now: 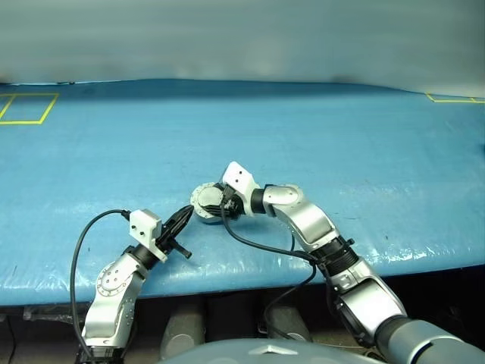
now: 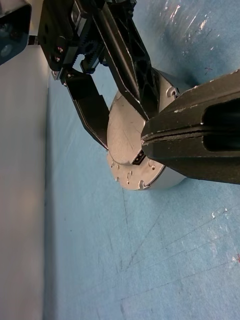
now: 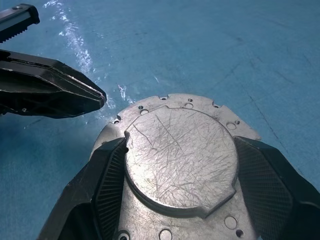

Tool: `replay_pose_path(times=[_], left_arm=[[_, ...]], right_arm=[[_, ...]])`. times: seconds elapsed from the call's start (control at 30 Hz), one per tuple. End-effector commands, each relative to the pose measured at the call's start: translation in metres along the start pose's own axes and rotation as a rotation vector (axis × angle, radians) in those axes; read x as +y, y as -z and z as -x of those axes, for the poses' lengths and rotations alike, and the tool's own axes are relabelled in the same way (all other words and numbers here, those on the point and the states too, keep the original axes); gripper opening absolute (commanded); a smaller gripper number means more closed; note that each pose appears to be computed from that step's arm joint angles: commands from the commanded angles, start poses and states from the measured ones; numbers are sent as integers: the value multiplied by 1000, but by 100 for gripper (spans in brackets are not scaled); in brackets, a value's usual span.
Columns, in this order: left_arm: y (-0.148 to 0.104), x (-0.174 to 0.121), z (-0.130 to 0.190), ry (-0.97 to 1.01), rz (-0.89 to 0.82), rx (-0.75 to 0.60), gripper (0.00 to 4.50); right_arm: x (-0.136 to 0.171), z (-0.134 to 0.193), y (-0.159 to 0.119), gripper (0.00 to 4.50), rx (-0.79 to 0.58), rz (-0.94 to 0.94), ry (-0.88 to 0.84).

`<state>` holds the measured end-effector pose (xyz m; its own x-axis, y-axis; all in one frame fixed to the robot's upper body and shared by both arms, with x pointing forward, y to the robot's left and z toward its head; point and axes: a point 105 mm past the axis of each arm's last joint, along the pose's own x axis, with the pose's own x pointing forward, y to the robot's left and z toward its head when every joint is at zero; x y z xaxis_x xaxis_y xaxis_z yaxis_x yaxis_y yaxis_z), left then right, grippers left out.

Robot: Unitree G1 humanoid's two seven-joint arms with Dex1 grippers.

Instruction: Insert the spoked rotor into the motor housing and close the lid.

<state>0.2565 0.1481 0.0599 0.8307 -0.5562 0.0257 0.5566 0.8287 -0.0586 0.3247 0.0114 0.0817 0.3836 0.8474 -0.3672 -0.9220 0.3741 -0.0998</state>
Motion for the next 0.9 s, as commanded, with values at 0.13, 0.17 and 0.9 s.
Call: replay_pose_path(times=[0.13,0.17,0.9], left_arm=[[-6,-2,-2,7,-5,-24,0],[-6,-2,-2,8,-5,-24,0],[-28,25,-32,-143,91,39,0]], right_arm=[[-1,2,-2,302,-12,5,27],[0,2,-1,302,-16,8,27],[-9,5,17,302,34,1,76]])
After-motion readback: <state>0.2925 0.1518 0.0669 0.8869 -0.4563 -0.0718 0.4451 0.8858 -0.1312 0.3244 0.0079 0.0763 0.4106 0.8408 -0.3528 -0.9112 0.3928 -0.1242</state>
